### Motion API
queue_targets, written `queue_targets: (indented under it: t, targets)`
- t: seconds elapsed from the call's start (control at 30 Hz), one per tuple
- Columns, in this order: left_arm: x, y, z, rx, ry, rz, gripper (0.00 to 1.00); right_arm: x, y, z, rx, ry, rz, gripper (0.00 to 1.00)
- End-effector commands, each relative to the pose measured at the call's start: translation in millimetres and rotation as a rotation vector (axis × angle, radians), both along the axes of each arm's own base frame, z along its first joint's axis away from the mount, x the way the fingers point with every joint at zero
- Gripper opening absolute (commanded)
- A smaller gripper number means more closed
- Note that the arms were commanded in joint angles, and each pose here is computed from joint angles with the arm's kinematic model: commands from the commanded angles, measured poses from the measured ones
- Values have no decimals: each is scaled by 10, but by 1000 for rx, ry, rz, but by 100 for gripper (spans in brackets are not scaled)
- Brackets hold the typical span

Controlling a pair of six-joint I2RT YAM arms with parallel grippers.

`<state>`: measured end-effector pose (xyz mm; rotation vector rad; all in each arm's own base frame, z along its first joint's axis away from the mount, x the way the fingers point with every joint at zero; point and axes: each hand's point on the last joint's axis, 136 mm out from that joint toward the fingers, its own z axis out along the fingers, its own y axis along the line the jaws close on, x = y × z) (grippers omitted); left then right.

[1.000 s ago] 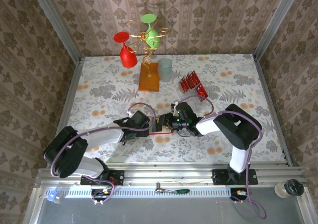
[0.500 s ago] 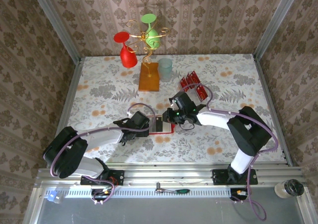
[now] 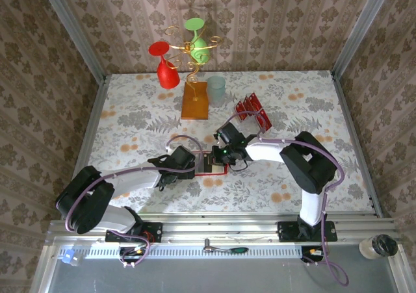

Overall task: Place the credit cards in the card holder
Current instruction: Insert the credit card into the card slot.

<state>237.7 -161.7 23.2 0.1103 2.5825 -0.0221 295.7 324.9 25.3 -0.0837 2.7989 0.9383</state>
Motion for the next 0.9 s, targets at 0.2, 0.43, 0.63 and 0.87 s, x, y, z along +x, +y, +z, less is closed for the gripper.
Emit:
queue_targets:
  t: [0.2, 0.43, 0.63, 0.87]
  targets:
    - [-53, 22, -12, 2, 9, 1, 100, -53, 243, -68, -13, 23, 55, 1]
    - [-46, 57, 137, -12, -18, 9, 100, -10, 144, 208, -7, -32, 35, 2]
    - [-28, 176, 210, -27, -36, 39, 100, 29, 22, 376, -25, -79, 12, 2]
    - [-47, 285, 117, -9, -10, 55, 100, 35, 11, 309, -65, -74, 27, 2]
